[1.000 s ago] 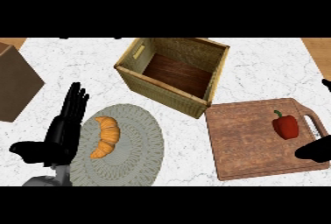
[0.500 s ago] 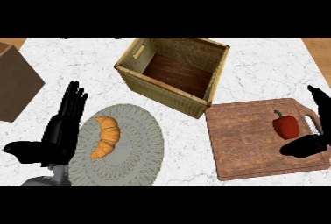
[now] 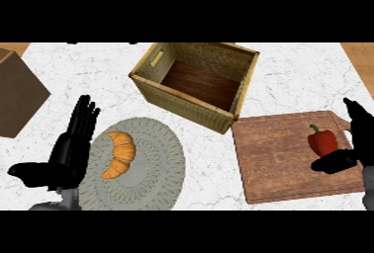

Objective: Pick the bell pepper from the cutting board and place it in the basket

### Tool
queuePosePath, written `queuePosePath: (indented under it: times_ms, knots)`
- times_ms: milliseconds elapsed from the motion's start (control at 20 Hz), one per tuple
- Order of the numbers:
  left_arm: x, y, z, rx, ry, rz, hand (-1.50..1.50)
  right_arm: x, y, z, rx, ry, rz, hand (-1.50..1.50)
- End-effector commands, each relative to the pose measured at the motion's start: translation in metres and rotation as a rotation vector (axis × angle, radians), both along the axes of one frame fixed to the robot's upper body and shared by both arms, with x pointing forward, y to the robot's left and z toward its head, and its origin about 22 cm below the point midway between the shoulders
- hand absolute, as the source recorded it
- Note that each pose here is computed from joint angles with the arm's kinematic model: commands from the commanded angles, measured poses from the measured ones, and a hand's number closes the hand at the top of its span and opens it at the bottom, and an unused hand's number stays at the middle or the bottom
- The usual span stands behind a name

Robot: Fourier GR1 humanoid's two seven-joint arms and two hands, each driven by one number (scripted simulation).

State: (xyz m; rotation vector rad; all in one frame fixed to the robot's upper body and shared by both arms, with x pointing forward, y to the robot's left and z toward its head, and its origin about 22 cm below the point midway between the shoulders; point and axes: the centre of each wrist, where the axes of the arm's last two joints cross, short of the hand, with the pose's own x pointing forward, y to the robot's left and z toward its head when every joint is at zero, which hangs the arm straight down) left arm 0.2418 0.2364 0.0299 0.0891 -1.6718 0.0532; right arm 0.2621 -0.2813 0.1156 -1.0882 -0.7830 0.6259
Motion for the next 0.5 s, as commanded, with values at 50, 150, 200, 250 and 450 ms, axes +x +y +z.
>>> queuePosePath:
  times_ms: [50,150,200,250,450]
  knots:
    - [0.001,-0.003,-0.004,0.013,0.010,-0.004,0.00,0.005,0.023,-0.014,0.002,0.030,-0.035,-1.50]
    - [-0.001,0.013,-0.012,0.010,-0.004,0.013,0.00,0.004,-0.003,-0.009,0.008,0.046,-0.031,-1.50]
    - [0.015,0.007,-0.001,-0.002,-0.005,0.002,0.00,0.025,0.001,-0.002,0.001,0.044,-0.016,-1.50]
    - [0.010,-0.004,0.008,0.000,-0.006,0.016,0.00,0.010,0.001,-0.027,0.002,0.044,-0.040,-1.50]
    - [0.015,0.012,-0.006,-0.001,-0.015,-0.008,0.00,0.013,-0.008,-0.025,0.001,0.075,-0.039,-1.50]
